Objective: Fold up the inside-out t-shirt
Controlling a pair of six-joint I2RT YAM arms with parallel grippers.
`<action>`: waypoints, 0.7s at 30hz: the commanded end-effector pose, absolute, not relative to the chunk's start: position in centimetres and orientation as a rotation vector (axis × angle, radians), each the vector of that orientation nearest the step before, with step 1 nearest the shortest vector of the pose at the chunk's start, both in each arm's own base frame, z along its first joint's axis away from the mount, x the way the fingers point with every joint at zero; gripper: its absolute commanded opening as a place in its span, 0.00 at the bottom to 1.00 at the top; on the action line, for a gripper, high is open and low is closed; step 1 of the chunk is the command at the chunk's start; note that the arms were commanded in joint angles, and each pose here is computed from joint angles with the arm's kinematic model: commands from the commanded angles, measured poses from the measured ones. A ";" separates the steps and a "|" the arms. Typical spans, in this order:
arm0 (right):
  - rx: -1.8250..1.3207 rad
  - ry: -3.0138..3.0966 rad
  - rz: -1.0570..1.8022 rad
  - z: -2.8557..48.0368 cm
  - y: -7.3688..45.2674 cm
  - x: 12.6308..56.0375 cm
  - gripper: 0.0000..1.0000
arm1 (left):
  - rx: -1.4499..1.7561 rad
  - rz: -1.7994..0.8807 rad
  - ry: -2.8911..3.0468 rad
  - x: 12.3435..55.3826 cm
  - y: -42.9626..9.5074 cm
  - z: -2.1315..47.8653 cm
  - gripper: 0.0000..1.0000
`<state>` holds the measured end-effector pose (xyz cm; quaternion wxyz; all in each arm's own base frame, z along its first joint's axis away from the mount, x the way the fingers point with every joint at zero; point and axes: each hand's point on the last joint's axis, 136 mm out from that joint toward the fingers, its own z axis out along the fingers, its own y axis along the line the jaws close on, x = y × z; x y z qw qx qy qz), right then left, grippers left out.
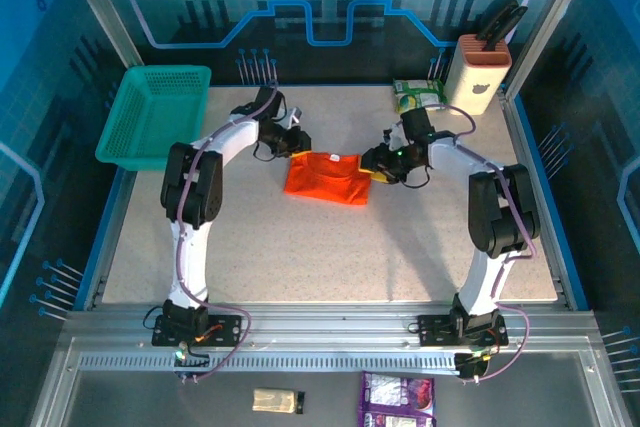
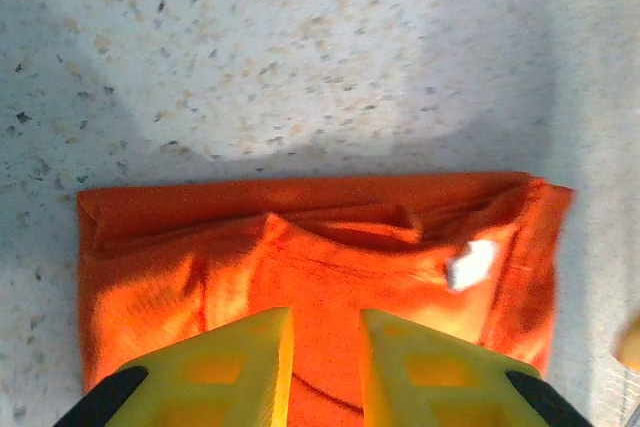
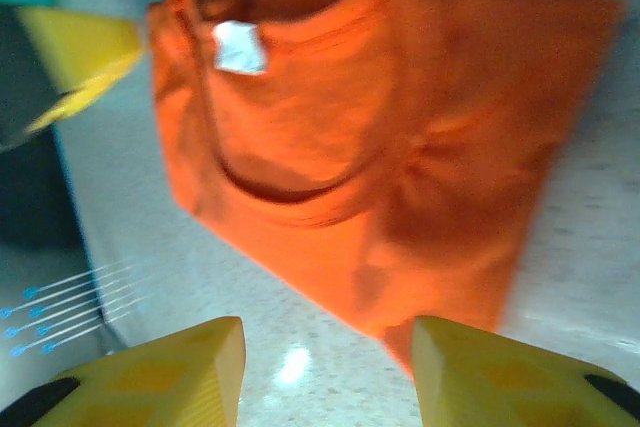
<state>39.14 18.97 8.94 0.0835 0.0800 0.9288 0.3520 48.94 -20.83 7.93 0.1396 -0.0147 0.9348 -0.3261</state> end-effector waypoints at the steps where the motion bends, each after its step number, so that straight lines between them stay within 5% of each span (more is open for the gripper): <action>1: 0.255 2.887 0.870 7.4 16.7 38.0 0.52 | -0.012 -1.005 2.608 48.6 -21.0 12.6 0.25; 13: 0.264 2.912 0.953 4.6 19.0 40.6 0.50 | 0.013 -1.008 2.592 44.7 -20.2 14.1 0.27; 21: 0.296 2.898 1.052 3.0 20.3 41.3 0.40 | 0.026 -1.018 2.588 43.0 -19.7 14.5 0.27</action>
